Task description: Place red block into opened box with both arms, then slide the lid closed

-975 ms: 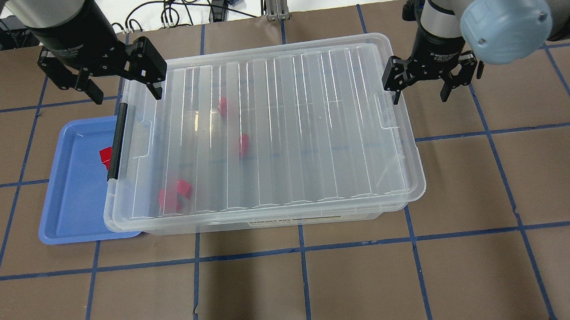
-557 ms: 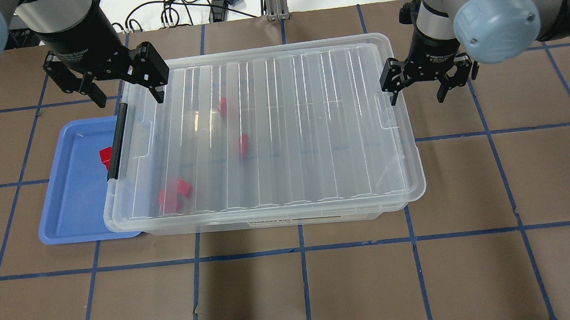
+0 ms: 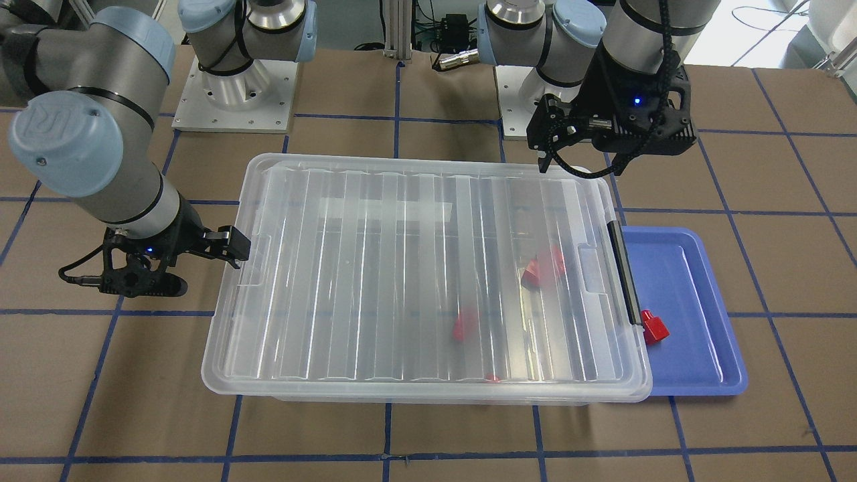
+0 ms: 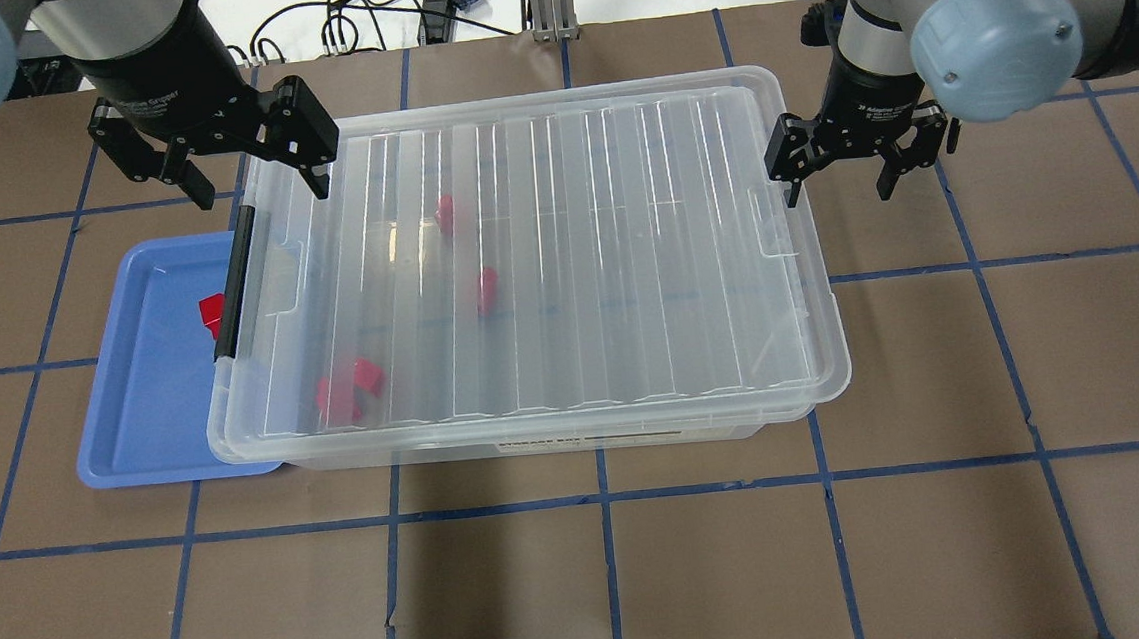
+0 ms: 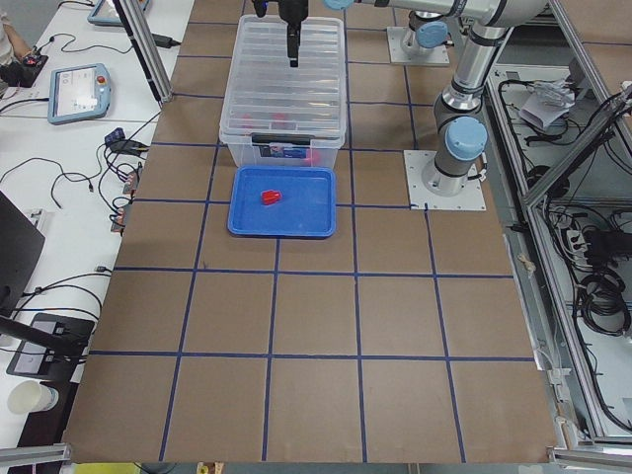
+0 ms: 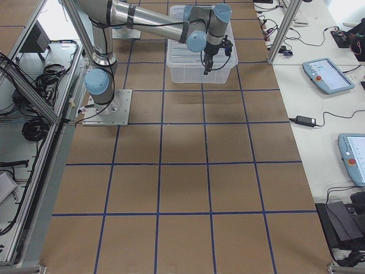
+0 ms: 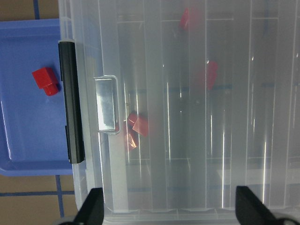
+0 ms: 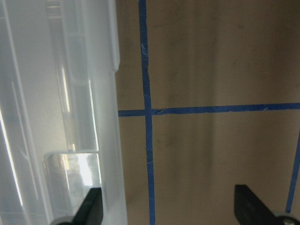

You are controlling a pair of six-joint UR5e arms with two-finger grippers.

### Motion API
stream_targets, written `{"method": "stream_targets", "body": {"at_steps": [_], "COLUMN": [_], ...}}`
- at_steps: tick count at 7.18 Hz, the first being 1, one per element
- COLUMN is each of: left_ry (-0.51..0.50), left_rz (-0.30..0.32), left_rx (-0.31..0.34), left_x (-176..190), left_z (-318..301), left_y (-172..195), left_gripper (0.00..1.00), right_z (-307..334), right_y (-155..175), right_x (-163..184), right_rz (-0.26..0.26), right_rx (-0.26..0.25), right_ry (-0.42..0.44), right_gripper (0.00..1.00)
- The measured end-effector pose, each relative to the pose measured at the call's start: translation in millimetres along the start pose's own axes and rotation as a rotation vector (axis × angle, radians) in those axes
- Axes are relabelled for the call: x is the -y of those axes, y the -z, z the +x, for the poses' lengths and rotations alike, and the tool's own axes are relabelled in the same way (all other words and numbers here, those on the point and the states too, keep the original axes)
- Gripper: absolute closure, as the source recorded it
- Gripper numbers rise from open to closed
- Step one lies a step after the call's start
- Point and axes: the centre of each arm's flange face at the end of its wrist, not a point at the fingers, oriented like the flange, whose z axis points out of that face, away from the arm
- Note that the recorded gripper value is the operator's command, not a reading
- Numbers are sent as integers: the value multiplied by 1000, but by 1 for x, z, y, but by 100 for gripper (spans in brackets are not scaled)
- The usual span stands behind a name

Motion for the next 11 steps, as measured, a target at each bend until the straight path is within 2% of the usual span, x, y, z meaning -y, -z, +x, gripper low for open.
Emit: {"method": "stream_targets", "body": {"at_steps": [4, 6, 7, 8, 9, 11], "left_ry": [2, 28, 17, -38, -101, -162], "left_rz": [4, -13, -32, -42, -36, -4], "left_rx": [-2, -4, -8, -13, -18, -62], "left_x": [5, 16, 26, 38, 49, 64], "left_z": [-7, -46, -82, -120, -158, -228], "left_y": [-2, -11, -23, -42, -65, -123], "left_gripper": [0, 0, 0, 0, 0, 0], "right_z": [3, 15, 29, 43, 53, 65], "right_y": [-10, -10, -10, -10, -10, -11], "right_x": [5, 10, 12, 14, 15, 16], "right_rz": [-12, -12, -12, -14, -14, -14], "right_rx": [2, -4, -5, -5, -5, -15], "right_ry": [8, 8, 14, 15, 18, 60], "right_gripper": [0, 0, 0, 0, 0, 0]}}
